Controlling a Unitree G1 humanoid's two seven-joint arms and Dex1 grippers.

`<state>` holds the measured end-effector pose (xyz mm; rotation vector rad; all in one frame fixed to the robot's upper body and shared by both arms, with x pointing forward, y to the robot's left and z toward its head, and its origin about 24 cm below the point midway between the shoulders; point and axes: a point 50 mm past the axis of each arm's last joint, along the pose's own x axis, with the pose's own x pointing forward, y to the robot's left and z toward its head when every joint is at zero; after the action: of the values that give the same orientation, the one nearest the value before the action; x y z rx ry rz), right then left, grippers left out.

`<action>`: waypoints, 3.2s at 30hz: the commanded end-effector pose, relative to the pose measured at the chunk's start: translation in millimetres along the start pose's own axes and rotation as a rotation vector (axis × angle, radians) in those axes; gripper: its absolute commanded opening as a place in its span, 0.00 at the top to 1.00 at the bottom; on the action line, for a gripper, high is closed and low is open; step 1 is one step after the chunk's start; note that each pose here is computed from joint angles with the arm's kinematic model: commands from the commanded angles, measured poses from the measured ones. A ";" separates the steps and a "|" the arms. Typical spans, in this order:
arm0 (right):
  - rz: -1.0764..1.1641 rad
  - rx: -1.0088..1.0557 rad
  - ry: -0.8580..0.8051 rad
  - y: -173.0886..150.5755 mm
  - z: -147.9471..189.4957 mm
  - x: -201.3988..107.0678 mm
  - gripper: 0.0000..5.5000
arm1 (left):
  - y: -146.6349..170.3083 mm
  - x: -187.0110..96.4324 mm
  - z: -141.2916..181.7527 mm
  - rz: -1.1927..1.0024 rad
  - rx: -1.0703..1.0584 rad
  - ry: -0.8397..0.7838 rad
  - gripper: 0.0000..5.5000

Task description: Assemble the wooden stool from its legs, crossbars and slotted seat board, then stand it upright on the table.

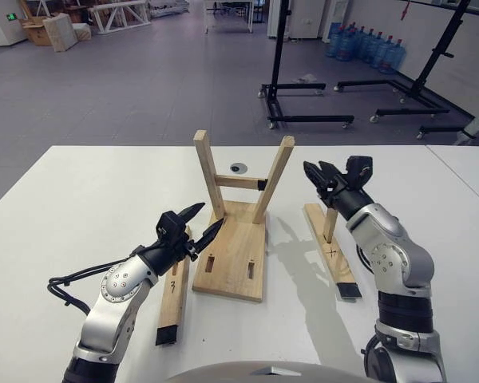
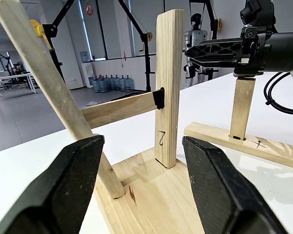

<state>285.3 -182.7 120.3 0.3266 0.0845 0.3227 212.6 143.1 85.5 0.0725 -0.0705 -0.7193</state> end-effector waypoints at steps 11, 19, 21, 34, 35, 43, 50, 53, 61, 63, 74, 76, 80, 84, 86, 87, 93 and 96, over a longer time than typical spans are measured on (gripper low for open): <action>-0.493 -0.091 -0.211 -32.4 23.6 -87.0 0.58 | -1.0 -12.9 2.3 0.049 0.005 0.009 0.47; -0.433 -0.187 0.214 -24.9 -47.4 -151.5 0.38 | -9.9 -19.5 -1.8 0.059 -0.023 0.031 0.47; -0.362 -0.205 0.259 -18.0 -47.3 -150.3 0.37 | -10.8 -20.4 -2.0 0.055 -0.025 0.036 0.47; -0.365 -0.214 0.542 -20.5 -96.6 -112.7 0.37 | -5.5 -10.9 -0.8 0.015 -0.013 0.033 0.47; -0.363 -0.211 0.561 -19.1 -97.9 -112.8 0.37 | -4.7 -10.4 -0.1 0.014 -0.011 0.030 0.47; -0.370 -0.212 0.687 -18.0 -95.0 -118.2 0.55 | -4.2 -10.3 0.1 0.031 -0.010 0.027 0.47; -0.412 -0.196 0.676 -25.3 -88.8 -115.6 0.62 | -3.1 -6.1 2.7 0.028 -0.003 0.012 0.47; -0.406 -0.186 0.604 -26.4 -81.3 -109.4 0.62 | -2.3 -5.6 2.7 0.029 0.001 0.010 0.47; 0.065 -0.060 -0.106 -48.5 5.1 -81.1 0.63 | 14.4 -13.4 29.1 -0.101 -0.287 -0.163 0.47; 0.299 -0.036 -0.150 -32.7 23.1 -75.1 0.63 | 16.6 -22.1 42.3 -0.253 -0.417 -0.212 0.47; 1.029 0.160 0.016 50.5 9.0 -57.8 0.63 | 2.8 -17.2 69.1 -0.646 -0.659 -0.236 0.47; 1.066 0.162 0.042 59.0 -0.7 -54.7 0.63 | 4.5 -11.3 70.9 -0.654 -0.654 -0.231 0.47; 1.122 0.158 0.068 72.2 -12.0 -50.7 0.63 | 10.8 -5.1 72.1 -0.623 -0.647 -0.230 0.39; 1.138 0.168 0.052 76.6 -13.3 -43.1 0.63 | 1.6 -12.1 79.9 -0.719 -0.672 -0.240 0.30; 1.159 0.158 0.061 79.1 -14.4 -42.7 0.63 | 1.1 -10.8 79.3 -0.711 -0.683 -0.233 0.30; 1.166 0.156 0.067 79.7 -15.3 -42.7 0.63 | 2.3 -9.6 79.3 -0.700 -0.690 -0.237 0.30; 1.200 0.148 0.133 77.6 -22.1 -45.0 0.63 | 17.2 -2.7 76.6 -0.588 -0.676 -0.245 0.30; 1.194 0.139 0.163 73.7 -25.4 -46.6 0.63 | 22.8 -3.2 77.9 -0.568 -0.678 -0.259 0.30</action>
<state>215.6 -121.8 123.3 0.4931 0.0432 1.5303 214.4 155.9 160.5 -0.6927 -0.0308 -1.3035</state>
